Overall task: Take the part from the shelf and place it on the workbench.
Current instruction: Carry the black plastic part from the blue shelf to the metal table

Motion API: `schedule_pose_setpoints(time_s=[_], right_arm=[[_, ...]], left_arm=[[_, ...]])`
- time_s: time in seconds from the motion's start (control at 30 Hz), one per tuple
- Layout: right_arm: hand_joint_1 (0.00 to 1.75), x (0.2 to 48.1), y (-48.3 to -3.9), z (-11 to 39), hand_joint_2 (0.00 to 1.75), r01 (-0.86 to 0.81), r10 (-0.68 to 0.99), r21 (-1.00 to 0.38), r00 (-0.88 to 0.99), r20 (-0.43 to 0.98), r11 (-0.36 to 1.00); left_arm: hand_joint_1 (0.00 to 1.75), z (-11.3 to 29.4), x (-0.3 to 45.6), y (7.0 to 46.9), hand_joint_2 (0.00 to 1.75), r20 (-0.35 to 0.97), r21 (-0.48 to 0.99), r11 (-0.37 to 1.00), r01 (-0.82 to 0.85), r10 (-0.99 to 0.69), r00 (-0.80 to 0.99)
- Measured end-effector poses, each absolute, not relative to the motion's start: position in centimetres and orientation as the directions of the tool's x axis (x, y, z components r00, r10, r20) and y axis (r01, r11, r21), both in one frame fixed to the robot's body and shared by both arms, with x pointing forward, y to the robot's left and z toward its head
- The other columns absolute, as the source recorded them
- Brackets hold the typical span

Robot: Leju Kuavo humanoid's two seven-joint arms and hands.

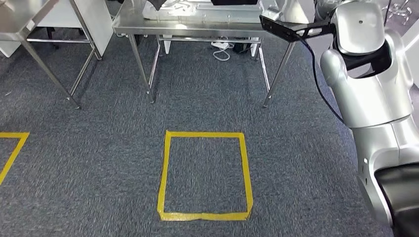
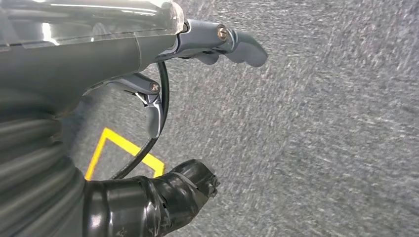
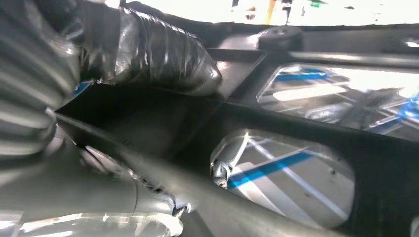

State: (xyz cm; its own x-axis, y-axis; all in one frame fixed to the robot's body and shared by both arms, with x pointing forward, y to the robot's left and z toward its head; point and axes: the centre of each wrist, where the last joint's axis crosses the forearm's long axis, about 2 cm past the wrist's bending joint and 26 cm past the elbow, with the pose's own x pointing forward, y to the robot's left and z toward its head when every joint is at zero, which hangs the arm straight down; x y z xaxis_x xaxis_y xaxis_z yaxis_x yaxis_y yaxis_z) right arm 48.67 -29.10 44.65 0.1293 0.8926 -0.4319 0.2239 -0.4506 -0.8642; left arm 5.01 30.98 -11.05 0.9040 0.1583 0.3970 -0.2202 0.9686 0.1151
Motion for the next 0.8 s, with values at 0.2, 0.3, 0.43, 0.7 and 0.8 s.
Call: schedule_pose_setpoints(time_s=[0.2,0.3,0.43,0.7,0.8], right_arm=[[1.75,48.57,-28.63,44.98,1.75,0.235,0.890,-0.858,0.122,-0.440,-0.456],[1.75,48.59,-28.42,44.63,1.75,0.228,0.889,-0.859,0.109,-0.445,-0.458],[1.75,48.59,-28.24,44.49,1.75,0.227,0.886,-0.857,0.101,-0.452,-0.463],[1.75,48.54,-28.11,44.65,1.75,0.231,0.882,-0.852,0.102,-0.459,-0.470],[1.75,48.57,-28.06,44.14,1.75,0.221,0.882,-0.854,0.095,-0.461,-0.470]], left_arm=[[0.00,-11.03,5.19,31.03,1.75,0.399,0.116,0.968,-0.224,0.161,0.903],[0.00,-11.04,5.06,31.10,1.75,0.397,0.119,0.967,-0.226,0.162,0.904],[0.00,-11.04,4.97,31.28,1.75,0.395,0.122,0.966,-0.227,0.162,0.904],[0.00,-11.05,4.96,31.20,1.75,0.394,0.122,0.966,-0.227,0.163,0.904],[0.00,-11.05,4.94,31.19,1.75,0.392,0.122,0.966,-0.227,0.164,0.905]])
